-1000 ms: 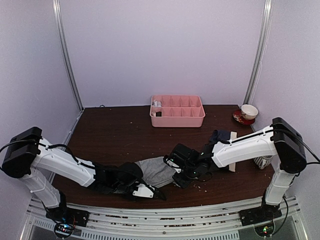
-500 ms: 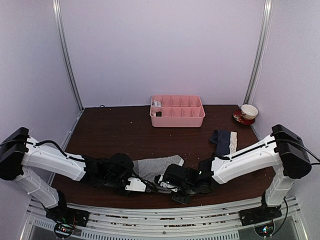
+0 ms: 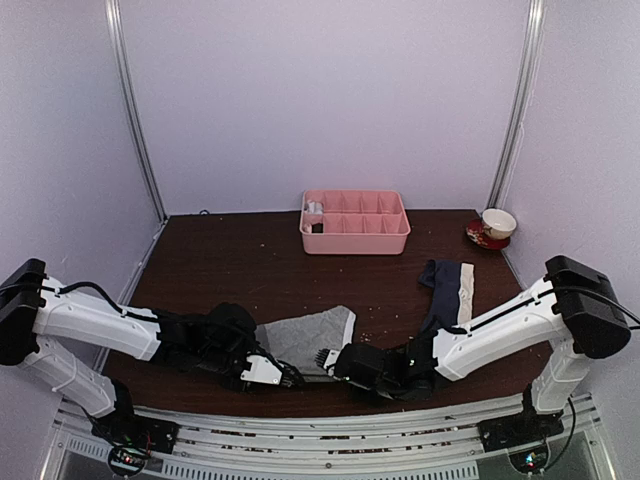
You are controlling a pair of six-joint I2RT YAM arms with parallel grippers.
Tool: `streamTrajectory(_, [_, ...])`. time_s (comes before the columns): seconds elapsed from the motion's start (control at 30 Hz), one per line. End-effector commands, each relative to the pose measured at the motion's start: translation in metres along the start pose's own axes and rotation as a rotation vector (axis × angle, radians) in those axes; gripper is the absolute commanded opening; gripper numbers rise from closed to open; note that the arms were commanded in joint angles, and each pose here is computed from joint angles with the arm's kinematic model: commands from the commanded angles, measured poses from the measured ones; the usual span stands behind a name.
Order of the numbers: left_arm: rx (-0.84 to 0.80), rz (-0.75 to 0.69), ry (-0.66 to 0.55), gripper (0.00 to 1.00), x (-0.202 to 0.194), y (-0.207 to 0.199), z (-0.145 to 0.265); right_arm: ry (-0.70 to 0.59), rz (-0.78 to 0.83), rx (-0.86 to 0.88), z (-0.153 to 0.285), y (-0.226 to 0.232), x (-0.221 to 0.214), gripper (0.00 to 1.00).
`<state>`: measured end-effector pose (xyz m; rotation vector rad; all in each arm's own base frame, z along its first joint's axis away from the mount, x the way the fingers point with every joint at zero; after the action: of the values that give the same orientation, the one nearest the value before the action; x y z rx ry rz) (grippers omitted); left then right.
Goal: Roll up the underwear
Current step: Pass from the right arm to the left, then pick up the underwear from the center of the board.
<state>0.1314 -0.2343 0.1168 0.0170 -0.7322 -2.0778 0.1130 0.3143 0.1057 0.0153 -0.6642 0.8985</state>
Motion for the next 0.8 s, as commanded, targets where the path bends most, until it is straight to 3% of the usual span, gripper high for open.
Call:
streamTrajectory(0.0, [-0.013, -0.024, -0.036, 0.0, -0.001, -0.002, 0.002, -0.062, 0.078, -0.001, 0.009, 0.003, 0.0, 0.33])
streamTrajectory(0.27, [-0.013, -0.018, -0.039, 0.0, -0.002, 0.0, 0.002, -0.097, 0.205, 0.021, 0.013, 0.011, -0.001, 0.45])
streamTrajectory(0.53, [-0.023, -0.031, -0.044, 0.0, -0.005, -0.001, 0.002, -0.053, 0.285, -0.052, 0.001, 0.014, 0.001, 0.43])
streamTrajectory(0.77, [-0.022, -0.037, -0.054, 0.0, -0.006, 0.0, 0.004, -0.028, 0.35, -0.029, -0.006, 0.021, 0.006, 0.35])
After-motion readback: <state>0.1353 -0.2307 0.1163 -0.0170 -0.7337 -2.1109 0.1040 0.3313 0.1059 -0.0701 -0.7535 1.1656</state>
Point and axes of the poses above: each gripper's point midway between its finger pads, its own z axis back along the fingers, its own y axis along the line the jaws close on, x = y × z, the point moved 10 cm from there along z, back along the fingers, and after that the axes turned 15 degrees about -z, right-handed, at the moved point
